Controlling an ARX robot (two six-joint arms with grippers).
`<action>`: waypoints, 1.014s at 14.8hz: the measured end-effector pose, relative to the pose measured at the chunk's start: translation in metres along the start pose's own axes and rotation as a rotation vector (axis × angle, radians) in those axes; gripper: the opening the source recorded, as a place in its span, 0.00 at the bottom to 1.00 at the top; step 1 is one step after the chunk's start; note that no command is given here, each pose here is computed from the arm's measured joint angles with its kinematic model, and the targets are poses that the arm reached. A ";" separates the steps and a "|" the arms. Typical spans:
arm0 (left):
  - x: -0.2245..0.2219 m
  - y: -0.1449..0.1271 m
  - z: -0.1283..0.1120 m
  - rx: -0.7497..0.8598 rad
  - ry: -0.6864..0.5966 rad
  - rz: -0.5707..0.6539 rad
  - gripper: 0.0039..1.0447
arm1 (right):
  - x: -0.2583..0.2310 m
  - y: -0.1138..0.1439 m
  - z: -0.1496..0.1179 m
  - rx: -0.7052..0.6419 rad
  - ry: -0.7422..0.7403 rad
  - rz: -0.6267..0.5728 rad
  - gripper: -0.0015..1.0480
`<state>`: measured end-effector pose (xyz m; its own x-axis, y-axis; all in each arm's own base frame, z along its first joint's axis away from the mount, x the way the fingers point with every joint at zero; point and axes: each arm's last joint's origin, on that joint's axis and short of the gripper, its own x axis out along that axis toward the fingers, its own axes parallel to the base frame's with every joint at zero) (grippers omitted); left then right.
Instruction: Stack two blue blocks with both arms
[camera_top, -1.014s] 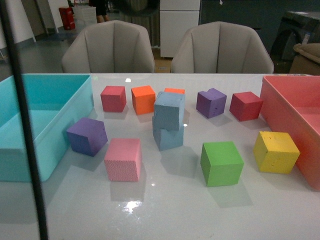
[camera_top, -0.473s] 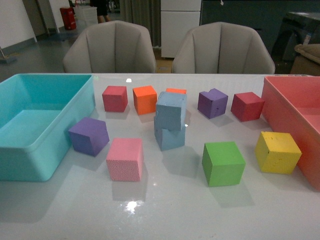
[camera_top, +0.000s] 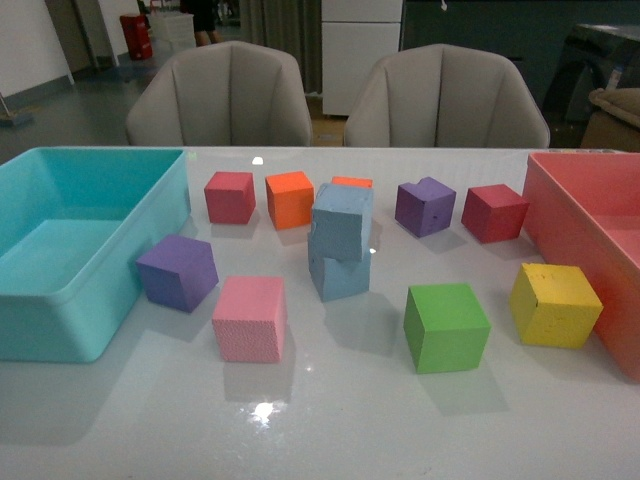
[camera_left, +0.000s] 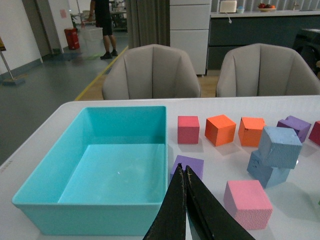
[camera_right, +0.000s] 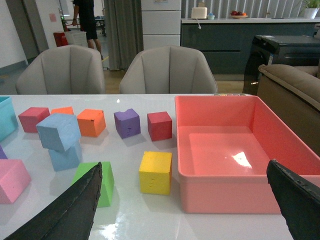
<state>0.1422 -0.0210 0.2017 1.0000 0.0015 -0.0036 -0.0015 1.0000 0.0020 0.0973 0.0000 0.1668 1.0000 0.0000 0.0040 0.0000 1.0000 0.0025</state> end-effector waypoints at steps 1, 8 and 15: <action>-0.004 0.004 -0.004 -0.001 -0.006 0.004 0.01 | 0.000 0.000 0.000 0.000 0.000 0.000 0.94; -0.022 0.021 -0.023 -0.001 -0.001 -0.005 0.01 | 0.000 0.000 0.000 0.000 0.000 0.000 0.94; -0.032 0.021 -0.032 -0.001 -0.015 -0.003 0.01 | 0.000 0.000 0.000 0.000 0.000 0.000 0.94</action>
<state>0.1105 -0.0002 0.1699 0.9999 -0.0015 0.0116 0.0015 1.0000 0.0006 0.0973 0.0000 0.1668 1.0000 0.0000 0.0040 0.0000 1.0000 0.0025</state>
